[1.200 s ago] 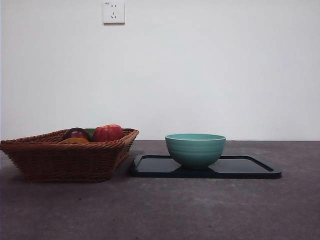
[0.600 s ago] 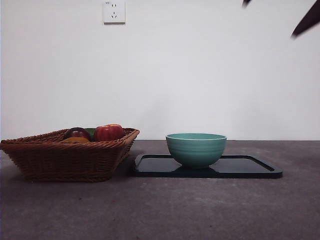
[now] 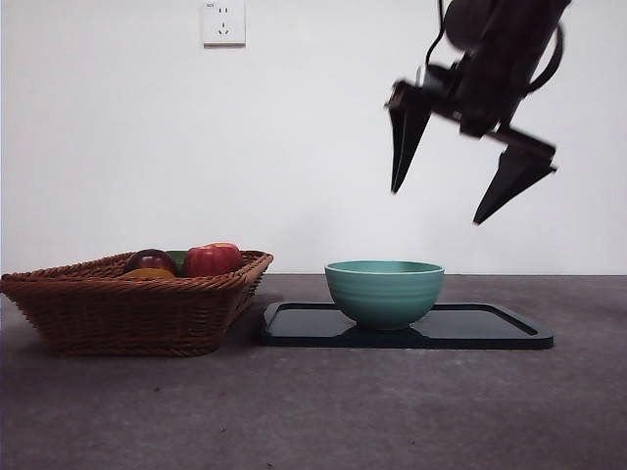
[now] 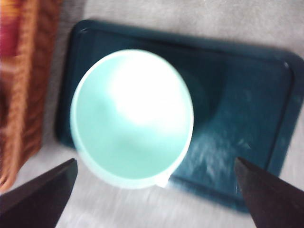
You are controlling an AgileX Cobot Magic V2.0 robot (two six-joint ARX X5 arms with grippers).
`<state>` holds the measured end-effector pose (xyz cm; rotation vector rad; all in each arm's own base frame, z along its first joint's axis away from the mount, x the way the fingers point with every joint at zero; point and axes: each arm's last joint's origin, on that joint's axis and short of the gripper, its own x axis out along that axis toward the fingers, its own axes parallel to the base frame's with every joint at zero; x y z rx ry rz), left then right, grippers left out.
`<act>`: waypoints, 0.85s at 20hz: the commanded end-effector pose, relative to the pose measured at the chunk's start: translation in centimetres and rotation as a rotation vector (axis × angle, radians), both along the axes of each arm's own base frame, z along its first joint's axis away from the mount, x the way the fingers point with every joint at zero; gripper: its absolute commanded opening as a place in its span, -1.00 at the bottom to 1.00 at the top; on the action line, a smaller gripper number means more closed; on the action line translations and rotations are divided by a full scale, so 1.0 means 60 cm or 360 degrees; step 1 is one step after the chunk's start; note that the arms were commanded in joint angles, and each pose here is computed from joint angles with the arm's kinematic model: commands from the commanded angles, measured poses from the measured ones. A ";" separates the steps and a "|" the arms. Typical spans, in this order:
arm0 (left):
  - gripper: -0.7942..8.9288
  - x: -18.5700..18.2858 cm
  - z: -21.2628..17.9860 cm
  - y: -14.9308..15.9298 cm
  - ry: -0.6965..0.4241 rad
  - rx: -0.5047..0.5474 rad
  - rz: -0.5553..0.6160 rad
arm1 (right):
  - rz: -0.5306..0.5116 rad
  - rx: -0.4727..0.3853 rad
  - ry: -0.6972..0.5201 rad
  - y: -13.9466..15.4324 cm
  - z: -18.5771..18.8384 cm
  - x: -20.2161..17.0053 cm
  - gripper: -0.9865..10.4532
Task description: Pick up the wifruite, put it on the bowl, pick up the plate, put it on desk
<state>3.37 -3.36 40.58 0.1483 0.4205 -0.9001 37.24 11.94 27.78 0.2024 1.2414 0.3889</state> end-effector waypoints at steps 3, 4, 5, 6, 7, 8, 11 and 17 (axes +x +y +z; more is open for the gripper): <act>0.50 0.001 0.007 -0.001 -0.0027 -0.0021 -0.0007 | 0.0017 -0.0080 0.0075 0.015 -0.056 0.044 0.15; 0.50 0.001 0.007 -0.001 -0.0027 -0.0021 -0.0007 | 0.0008 -0.0114 0.0103 0.016 -0.072 0.049 0.14; 0.50 0.001 0.007 -0.001 -0.0027 -0.0021 -0.0007 | 0.0004 -0.0137 0.0133 0.017 -0.086 0.053 0.13; 0.50 0.001 0.007 -0.001 -0.0029 -0.0019 -0.0009 | 0.0003 -0.0150 0.0161 0.018 -0.100 0.057 0.12; 0.50 0.001 0.007 -0.001 -0.0035 -0.0015 -0.0012 | -0.0005 -0.0168 0.0187 0.019 -0.111 0.060 0.12; 0.50 0.001 0.007 -0.001 -0.0035 -0.0015 -0.0012 | -0.0004 -0.0182 0.0203 0.020 -0.121 0.062 0.10; 0.50 0.001 0.007 -0.001 -0.0036 -0.0015 -0.0012 | -0.0001 -0.0192 0.0240 0.023 -0.140 0.067 -0.15; 0.50 0.001 0.007 -0.001 -0.0037 -0.0015 -0.0013 | -0.0020 -0.0178 0.0223 0.026 -0.141 0.070 -0.73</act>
